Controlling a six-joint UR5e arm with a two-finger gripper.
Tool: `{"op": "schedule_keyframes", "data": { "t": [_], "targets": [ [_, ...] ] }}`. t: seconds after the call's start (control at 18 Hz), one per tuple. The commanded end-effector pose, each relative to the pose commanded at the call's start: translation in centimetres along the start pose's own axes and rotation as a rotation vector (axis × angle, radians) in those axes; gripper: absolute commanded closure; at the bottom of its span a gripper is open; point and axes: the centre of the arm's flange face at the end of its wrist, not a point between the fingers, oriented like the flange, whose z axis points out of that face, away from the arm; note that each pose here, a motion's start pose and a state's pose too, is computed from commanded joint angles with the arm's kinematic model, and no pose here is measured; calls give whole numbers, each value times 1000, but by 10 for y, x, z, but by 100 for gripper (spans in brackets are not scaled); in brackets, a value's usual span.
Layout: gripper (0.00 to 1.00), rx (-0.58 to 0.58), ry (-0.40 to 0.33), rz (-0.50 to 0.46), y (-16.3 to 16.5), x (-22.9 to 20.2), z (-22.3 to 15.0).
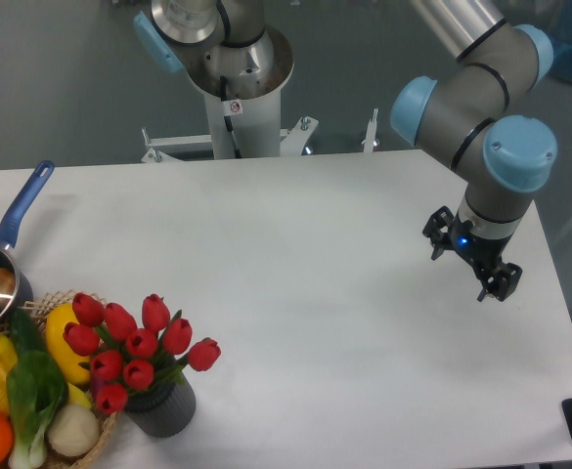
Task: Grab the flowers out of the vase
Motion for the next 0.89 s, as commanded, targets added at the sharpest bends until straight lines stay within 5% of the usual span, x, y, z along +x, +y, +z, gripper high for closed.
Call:
{"op": "schedule_keyframes", "data": {
  "t": [0.5,0.89],
  "targets": [
    [0,-26,34,12,-21,28,11],
    [0,111,69,-30,-22,90,21]
  ]
}}
